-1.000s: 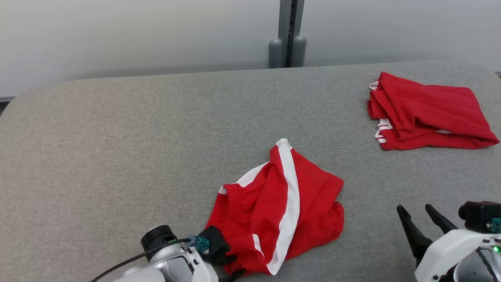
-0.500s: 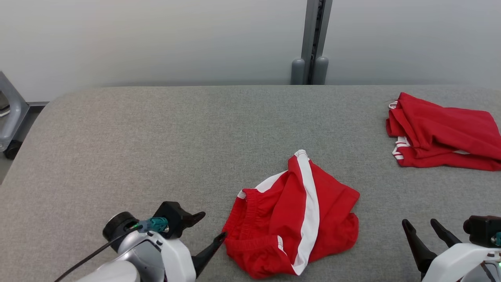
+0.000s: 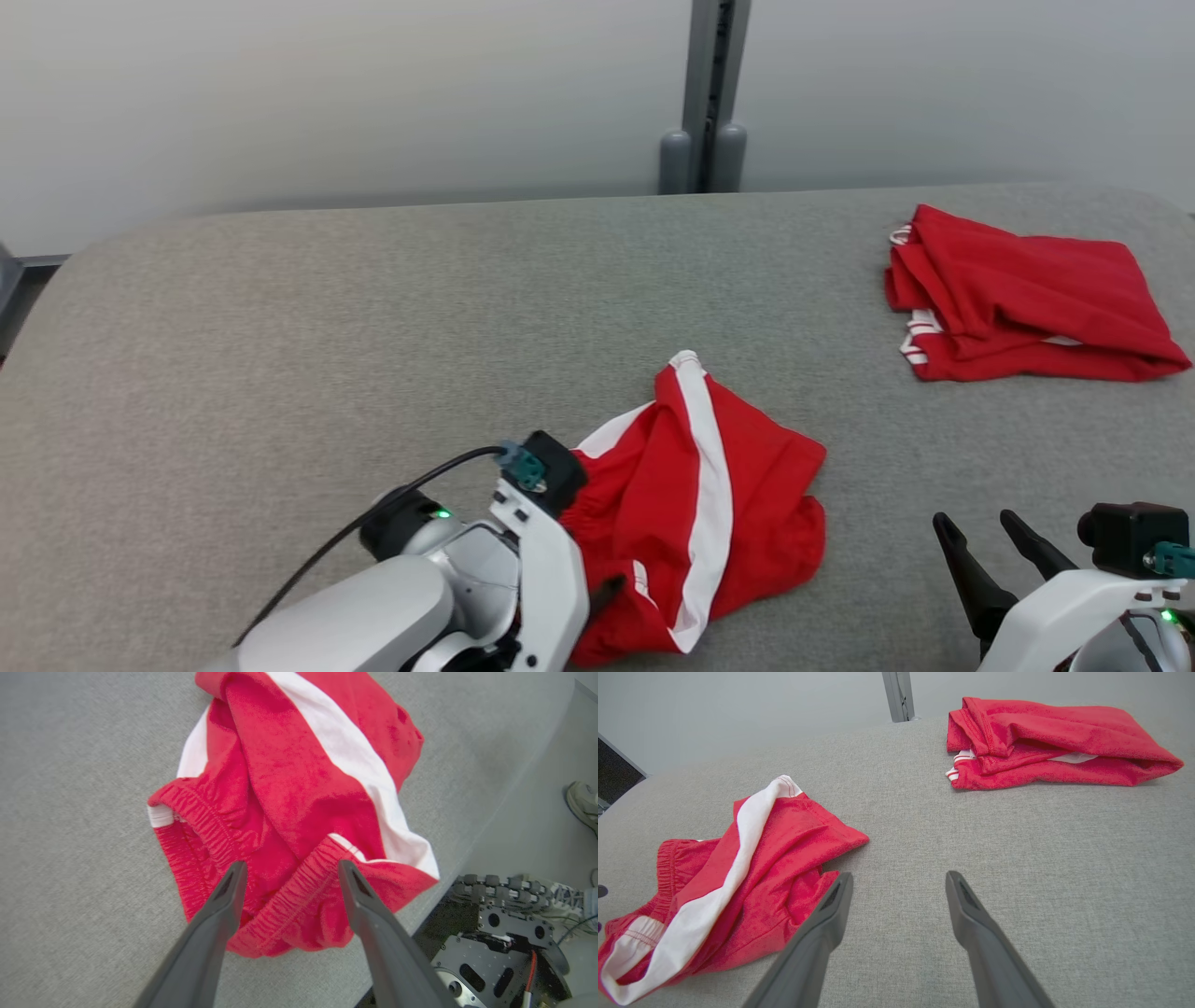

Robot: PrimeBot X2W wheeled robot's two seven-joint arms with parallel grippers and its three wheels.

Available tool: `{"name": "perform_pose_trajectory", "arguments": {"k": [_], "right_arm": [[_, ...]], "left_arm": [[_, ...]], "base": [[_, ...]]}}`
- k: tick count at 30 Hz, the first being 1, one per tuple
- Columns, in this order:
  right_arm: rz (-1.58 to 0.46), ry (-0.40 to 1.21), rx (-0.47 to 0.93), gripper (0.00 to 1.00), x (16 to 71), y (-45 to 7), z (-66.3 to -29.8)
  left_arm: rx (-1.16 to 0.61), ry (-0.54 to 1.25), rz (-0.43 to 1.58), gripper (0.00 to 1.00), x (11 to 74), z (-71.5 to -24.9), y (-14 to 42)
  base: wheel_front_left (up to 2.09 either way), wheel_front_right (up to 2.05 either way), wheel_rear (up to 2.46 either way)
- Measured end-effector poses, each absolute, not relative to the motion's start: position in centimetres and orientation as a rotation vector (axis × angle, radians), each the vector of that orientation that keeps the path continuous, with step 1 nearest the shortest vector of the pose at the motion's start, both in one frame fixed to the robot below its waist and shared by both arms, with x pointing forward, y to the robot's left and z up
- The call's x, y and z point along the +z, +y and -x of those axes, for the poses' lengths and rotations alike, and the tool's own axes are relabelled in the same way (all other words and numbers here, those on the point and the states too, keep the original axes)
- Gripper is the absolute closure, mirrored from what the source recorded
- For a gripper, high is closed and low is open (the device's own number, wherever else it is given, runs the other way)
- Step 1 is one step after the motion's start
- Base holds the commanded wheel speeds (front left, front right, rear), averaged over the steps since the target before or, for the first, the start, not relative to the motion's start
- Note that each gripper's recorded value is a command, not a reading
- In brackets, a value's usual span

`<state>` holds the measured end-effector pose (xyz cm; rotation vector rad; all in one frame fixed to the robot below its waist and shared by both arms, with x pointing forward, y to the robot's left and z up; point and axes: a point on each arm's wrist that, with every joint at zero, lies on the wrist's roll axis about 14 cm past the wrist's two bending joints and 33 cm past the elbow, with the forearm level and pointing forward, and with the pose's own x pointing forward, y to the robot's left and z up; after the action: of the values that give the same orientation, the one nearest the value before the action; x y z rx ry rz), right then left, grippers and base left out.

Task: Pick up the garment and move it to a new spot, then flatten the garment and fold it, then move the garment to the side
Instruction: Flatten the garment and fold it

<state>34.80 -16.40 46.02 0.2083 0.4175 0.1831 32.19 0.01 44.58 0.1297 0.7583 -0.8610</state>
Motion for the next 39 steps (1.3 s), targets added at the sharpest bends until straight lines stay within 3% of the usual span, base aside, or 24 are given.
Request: {"name": "perform_pose_trajectory", "arguments": {"k": [12, 13, 14, 16, 17, 25, 34, 39], "right_arm": [[-0.244, 0.452, 0.094, 0.00, 44.2, -18.5, -33.8], [-0.244, 0.453, 0.093, 0.00, 44.1, -18.5, -33.8], [-0.244, 0.453, 0.091, 0.00, 44.1, -18.6, -33.8], [-0.243, 0.454, 0.095, 0.00, 44.1, -18.5, -34.0], [-0.242, 0.453, 0.099, 0.00, 44.1, -18.4, -34.1], [-0.224, 0.443, 0.152, 0.00, 44.6, -17.0, -35.1], [-0.210, 0.439, 0.202, 0.00, 44.8, -15.5, -36.1], [-0.206, 0.446, 0.204, 0.00, 44.5, -15.4, -36.3]], "left_arm": [[-1.011, 1.042, -0.192, 0.00, 42.2, -30.5, -3.1], [-1.008, 1.059, -0.198, 0.11, 42.0, -30.4, -2.9], [-1.003, 1.063, -0.203, 0.29, 41.9, -30.4, -2.6], [-0.984, 1.064, -0.220, 0.72, 41.7, -30.4, -2.0], [-0.976, 1.059, -0.227, 0.99, 41.7, -30.4, -1.7], [-0.916, 0.981, -0.190, 1.00, 42.8, -29.7, 0.8], [-0.751, 0.487, -0.131, 1.00, 48.3, -36.2, 2.8], [-0.736, 0.315, -0.131, 1.00, 49.5, -37.7, 3.4]], "base": [[0.00, 0.00, 0.00], [0.00, 0.00, 0.00], [0.00, 0.00, 0.00], [0.00, 0.00, 0.00], [0.00, 0.00, 0.00], [0.00, 0.00, 0.00], [0.00, 0.00, 0.00], [0.00, 0.00, 0.00]]}}
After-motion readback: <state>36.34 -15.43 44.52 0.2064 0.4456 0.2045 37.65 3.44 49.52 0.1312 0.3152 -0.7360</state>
